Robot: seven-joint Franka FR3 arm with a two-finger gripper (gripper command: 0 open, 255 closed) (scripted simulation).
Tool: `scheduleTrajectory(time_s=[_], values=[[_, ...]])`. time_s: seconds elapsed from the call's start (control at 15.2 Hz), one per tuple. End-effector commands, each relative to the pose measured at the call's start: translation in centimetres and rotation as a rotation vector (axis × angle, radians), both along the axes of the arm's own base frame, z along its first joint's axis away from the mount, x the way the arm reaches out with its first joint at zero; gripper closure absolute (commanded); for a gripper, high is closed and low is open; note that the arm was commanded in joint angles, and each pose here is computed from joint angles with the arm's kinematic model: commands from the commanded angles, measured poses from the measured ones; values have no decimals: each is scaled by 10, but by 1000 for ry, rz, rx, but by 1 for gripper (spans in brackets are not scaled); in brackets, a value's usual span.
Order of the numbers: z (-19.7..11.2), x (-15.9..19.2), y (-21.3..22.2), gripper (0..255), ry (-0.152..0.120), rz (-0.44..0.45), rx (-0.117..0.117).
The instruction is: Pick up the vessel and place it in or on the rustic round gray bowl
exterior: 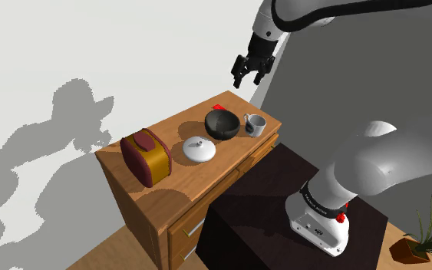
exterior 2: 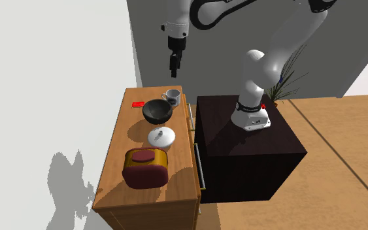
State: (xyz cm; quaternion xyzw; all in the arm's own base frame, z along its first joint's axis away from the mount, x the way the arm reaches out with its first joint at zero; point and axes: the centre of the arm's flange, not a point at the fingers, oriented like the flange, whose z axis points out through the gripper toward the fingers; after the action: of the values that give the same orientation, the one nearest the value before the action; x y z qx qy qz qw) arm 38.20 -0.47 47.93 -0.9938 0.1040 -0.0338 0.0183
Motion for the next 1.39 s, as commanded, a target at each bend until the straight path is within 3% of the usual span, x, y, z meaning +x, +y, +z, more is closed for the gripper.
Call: scheduleTrajectory(time_s=[0.0,1.32], values=[[-21,13,10,0,6,-4,1],[-262,106,80,0,89,-40,7]])
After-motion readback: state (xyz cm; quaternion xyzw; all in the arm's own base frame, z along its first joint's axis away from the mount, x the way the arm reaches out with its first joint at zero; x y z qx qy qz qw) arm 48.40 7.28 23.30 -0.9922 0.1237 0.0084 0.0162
